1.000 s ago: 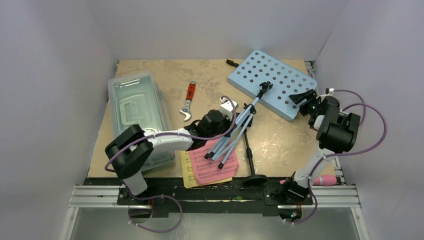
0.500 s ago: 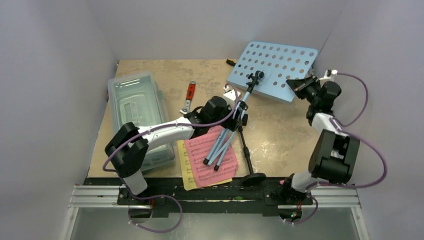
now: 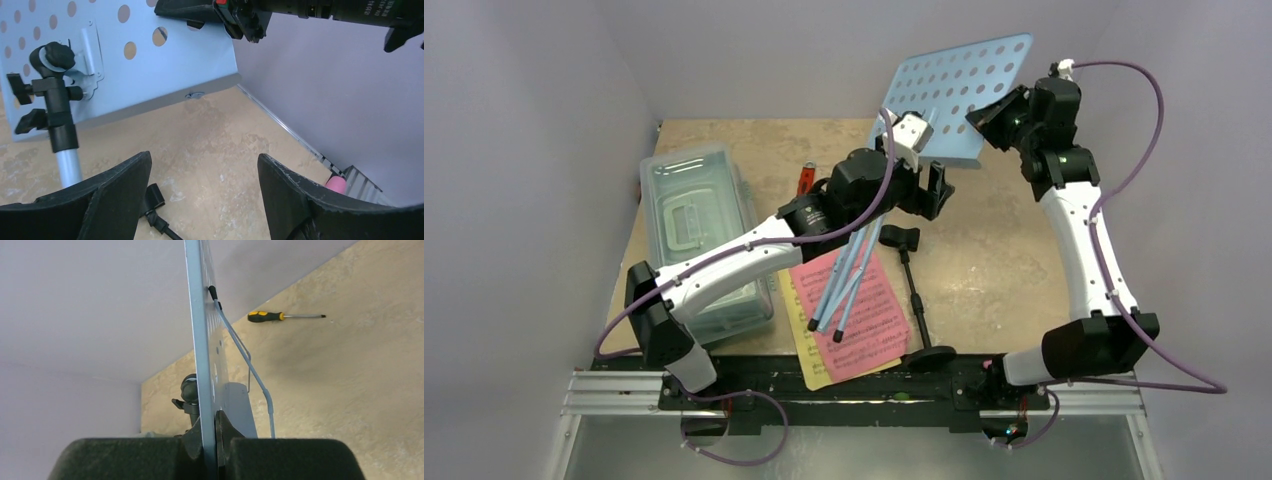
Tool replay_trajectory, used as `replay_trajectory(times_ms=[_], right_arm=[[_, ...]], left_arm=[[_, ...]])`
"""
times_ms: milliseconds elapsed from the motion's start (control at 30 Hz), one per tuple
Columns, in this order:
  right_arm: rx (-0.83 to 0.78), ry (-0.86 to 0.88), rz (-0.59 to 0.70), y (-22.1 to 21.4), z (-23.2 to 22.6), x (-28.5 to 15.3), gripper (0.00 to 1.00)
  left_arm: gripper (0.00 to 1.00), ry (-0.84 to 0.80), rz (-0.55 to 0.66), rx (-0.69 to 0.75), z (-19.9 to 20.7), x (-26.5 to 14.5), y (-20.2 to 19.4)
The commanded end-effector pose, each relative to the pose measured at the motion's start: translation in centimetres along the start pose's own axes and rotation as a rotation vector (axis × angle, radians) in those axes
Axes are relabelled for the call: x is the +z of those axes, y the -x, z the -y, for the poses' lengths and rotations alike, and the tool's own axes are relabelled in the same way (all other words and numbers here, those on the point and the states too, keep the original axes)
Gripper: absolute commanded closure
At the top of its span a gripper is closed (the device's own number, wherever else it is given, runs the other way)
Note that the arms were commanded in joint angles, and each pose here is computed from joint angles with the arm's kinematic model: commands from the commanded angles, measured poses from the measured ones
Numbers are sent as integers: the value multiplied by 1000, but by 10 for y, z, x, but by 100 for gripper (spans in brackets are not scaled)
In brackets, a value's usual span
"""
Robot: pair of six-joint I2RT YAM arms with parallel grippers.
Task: Set up the instrument practice props
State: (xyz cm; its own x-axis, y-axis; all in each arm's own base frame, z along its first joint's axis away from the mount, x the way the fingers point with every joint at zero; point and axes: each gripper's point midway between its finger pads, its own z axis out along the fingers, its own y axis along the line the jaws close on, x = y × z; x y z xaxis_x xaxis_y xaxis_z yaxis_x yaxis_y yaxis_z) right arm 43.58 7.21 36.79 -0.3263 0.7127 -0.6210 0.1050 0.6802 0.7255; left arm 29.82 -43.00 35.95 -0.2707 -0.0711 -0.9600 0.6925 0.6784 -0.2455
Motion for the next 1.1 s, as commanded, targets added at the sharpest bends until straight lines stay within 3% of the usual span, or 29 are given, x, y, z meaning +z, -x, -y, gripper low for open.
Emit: replay_trajectory(times_ms=[0,167,267,533,700,833,1067], right_arm=[[235,290,161,56,-123,-58,100],[277,261,226,59,-152,-73,100],[212,297,249,67,-167,-79,100],[10,355,451,114,-193,-122,100],[-172,547,622,134,-224,-173,100],[-243,633,651,143,-251,-184,100],[-233,753,747,159,-275,-208,100]], left_arm=[[23,81,90,41,-4,7,28],[21,167,119,108,-2,13,31],[21,209,112,114,-9,2,31],[21,67,129,-20,10,-66,59],[22,25,158,-50,13,-94,74],[20,89,183,-55,0,-100,78],[14,277,160,-29,-34,-80,56]])
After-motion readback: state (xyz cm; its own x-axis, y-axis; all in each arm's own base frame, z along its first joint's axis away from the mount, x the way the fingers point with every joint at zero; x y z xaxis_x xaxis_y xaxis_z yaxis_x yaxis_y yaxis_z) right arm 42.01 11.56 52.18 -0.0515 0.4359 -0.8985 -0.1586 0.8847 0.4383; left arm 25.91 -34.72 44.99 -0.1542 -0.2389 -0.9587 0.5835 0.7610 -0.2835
